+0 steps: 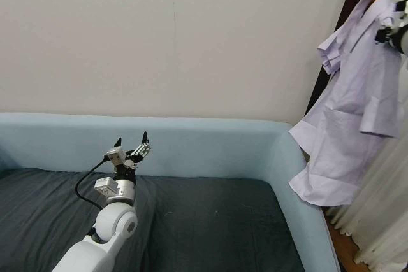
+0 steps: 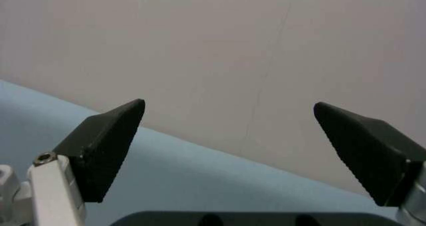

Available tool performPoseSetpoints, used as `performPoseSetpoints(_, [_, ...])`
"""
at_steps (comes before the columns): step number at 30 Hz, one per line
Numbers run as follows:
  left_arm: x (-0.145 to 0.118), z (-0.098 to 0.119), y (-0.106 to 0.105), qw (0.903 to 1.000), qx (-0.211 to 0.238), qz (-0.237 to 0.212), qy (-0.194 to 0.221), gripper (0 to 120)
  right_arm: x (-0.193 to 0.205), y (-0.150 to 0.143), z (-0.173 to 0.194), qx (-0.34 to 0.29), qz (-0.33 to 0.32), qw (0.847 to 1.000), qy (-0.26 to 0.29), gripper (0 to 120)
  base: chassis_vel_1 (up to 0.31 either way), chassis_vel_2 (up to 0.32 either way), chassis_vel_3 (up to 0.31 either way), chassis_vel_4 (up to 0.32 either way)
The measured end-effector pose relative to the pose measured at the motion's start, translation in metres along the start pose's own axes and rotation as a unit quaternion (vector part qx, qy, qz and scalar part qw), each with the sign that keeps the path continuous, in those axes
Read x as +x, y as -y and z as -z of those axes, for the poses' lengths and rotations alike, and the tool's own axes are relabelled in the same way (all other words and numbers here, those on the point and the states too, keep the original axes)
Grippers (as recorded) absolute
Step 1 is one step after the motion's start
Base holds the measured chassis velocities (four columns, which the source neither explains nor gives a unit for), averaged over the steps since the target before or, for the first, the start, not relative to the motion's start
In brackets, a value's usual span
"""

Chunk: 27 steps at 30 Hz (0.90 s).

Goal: Pick up the clothes from the sofa and hang them on the clothes hanger.

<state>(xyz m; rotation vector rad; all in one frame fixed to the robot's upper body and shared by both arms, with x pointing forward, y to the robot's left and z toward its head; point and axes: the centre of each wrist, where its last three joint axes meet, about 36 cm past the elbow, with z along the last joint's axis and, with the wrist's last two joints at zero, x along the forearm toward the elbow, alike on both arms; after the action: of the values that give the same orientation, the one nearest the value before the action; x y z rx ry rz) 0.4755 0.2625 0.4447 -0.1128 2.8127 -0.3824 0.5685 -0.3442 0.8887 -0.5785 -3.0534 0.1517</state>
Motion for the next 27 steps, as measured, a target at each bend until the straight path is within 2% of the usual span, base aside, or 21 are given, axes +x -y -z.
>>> performPoseSetpoints(10, [-0.010,-0.003,-0.019,0.9998,-0.010,0.018,0.008,100,-0.043,-0.026,0.018,-0.015,-0.060,0.998,-0.006,7,0.000,0.000,0.000,0.000])
performPoseSetpoints(19, [-0.014,-0.009,-0.016,0.9998,-0.007,0.018,0.005,100,-0.072,-0.045,0.024,-0.037,-0.083,0.996,-0.018,7,0.000,0.000,0.000,0.000])
performPoseSetpoints(27, [-0.019,-0.008,-0.015,0.9998,-0.006,0.017,0.007,100,-0.088,-0.044,0.028,-0.052,-0.112,0.992,-0.023,7,0.000,0.000,0.000,0.000])
